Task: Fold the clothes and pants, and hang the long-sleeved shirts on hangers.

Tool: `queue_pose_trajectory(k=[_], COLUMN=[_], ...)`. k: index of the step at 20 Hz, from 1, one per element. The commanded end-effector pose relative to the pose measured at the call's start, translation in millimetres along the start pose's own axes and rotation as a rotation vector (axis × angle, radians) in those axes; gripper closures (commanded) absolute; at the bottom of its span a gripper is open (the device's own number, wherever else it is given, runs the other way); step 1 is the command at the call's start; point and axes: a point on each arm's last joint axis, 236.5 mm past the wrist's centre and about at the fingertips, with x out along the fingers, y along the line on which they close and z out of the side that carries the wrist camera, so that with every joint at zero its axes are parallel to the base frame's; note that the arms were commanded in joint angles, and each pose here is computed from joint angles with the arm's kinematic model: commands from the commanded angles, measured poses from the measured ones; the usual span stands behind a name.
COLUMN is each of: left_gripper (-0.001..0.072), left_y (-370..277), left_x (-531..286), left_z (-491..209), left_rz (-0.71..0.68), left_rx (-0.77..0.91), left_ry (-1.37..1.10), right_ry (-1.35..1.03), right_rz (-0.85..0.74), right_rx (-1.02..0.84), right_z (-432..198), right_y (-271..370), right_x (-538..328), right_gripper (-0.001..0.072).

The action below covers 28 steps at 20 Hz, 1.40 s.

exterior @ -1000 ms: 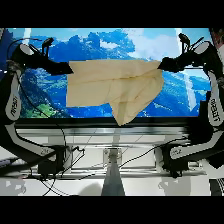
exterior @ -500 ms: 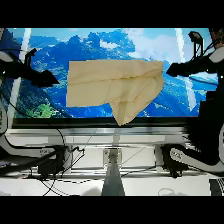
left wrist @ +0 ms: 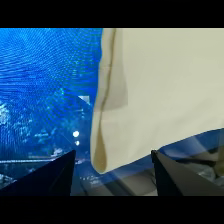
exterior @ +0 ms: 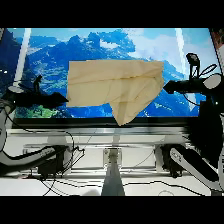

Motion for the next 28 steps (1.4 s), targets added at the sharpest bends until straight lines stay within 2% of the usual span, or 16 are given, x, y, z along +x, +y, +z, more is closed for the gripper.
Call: queue_pose_trajectory(k=[1,2,5,7,8,10,12,14,17,18,20,28], left_gripper=[0.0201,0.0243,0.025,0.0477,0.0526,0.0691,0.0693,0.0693,0.0693,0.0693,0.0693,0.0692], left_y=[5.7,6.6,3.9,-8.8,-17.1,-35.0,-54.0,-64.4,-69.4,-69.8,-70.7,-71.6], left_x=[14.0,17.1,27.3,33.9,36.7,40.1,39.5,37.6,36.0,35.9,35.7,35.6], left_z=[-1.9,-2.7,-7.7,-8.8,-8.0,-5.2,-0.3,5.7,9.7,9.9,10.5,11.3], left_rz=[-0.018,-0.021,-0.033,-0.057,-0.075,-0.116,-0.165,-0.184,-0.193,-0.194,-0.198,-0.201], left_rx=[-0.003,-0.008,0.002,0.058,0.085,0.142,0.196,0.215,0.223,0.223,0.22,0.217], left_ry=[-0.017,-0.01,0.022,0.032,0.03,0.024,0.013,0.003,-0.005,-0.006,-0.008,-0.012], right_ry=[-0.031,-0.03,-0.029,-0.02,-0.003,0.07,0.167,0.237,0.304,0.323,0.325,0.339], right_rz=[-0.01,-0.01,-0.01,-0.007,-0.002,0.025,0.063,0.112,0.267,0.329,0.393,0.346], right_rx=[0.006,0.006,0.006,0.006,0.006,0.005,0.01,0.038,0.175,0.243,0.368,0.52], right_z=[4.3,4.2,4.0,1.9,-2.2,-19.5,-43.6,-66.6,-103.5,-116.0,-131.2,-139.7], right_y=[-2.1,-2.1,-2.1,-1.4,-0.1,6.2,14.9,25.2,60.0,74.5,88.9,71.7], right_x=[0.4,0.4,0.4,0.7,0.8,0.1,-1.3,3.6,21.8,27.8,42.0,85.5], right_gripper=[0.0264,0.0264,0.0264,0.0264,0.0264,0.0285,0.0467,0.0468,0.0461,0.0426,0.0218,0.0222])
